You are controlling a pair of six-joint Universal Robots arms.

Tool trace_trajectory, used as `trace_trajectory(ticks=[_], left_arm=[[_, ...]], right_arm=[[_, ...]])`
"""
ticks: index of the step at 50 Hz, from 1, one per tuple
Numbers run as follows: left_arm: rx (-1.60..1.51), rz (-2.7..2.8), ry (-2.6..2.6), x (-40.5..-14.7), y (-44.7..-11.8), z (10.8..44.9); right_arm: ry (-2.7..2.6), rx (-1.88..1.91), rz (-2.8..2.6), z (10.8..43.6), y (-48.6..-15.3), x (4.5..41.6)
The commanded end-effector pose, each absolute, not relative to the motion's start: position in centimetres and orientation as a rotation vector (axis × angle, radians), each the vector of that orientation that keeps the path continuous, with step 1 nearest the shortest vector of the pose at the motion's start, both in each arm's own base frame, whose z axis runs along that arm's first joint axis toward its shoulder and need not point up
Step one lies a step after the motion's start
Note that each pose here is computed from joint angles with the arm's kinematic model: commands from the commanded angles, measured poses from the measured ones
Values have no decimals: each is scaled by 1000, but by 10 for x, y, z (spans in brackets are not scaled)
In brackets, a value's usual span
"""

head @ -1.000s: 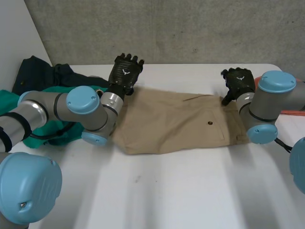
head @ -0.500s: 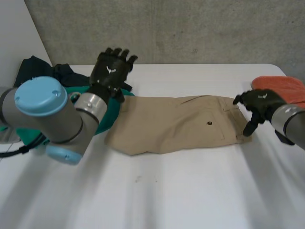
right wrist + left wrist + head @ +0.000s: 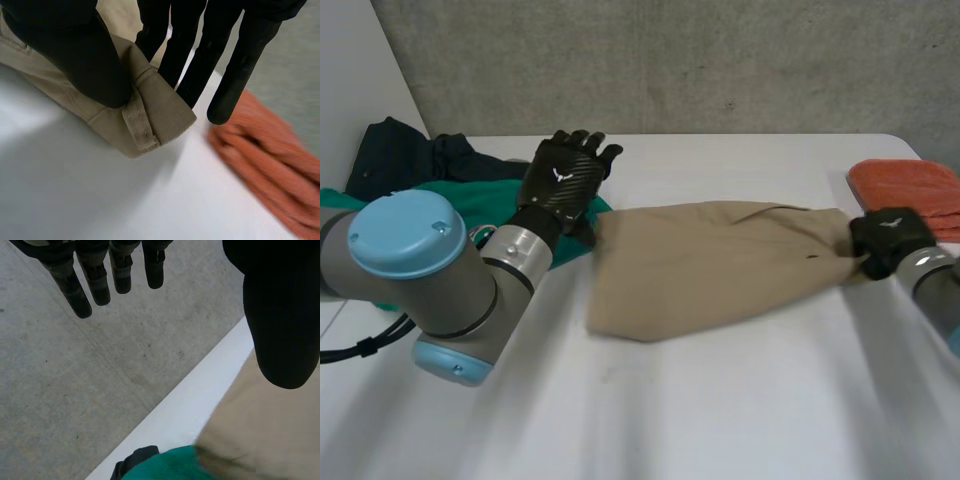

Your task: Fold the laundry.

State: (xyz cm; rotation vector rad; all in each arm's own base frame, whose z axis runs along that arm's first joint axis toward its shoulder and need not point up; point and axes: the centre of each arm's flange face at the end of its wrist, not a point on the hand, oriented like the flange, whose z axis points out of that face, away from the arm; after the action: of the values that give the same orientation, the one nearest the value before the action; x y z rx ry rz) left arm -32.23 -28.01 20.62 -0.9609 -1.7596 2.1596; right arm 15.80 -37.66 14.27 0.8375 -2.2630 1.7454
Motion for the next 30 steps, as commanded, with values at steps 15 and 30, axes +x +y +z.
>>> trace_trajectory(ticks=[15, 30], left_arm=[[-849, 2144, -1755, -308, -264, 225], [-790, 2210, -1699, -313, -275, 243]], right_arm=[[-1280, 1896, 2054, 162, -253, 335], [-1445, 1928, 2198, 170, -234, 339]])
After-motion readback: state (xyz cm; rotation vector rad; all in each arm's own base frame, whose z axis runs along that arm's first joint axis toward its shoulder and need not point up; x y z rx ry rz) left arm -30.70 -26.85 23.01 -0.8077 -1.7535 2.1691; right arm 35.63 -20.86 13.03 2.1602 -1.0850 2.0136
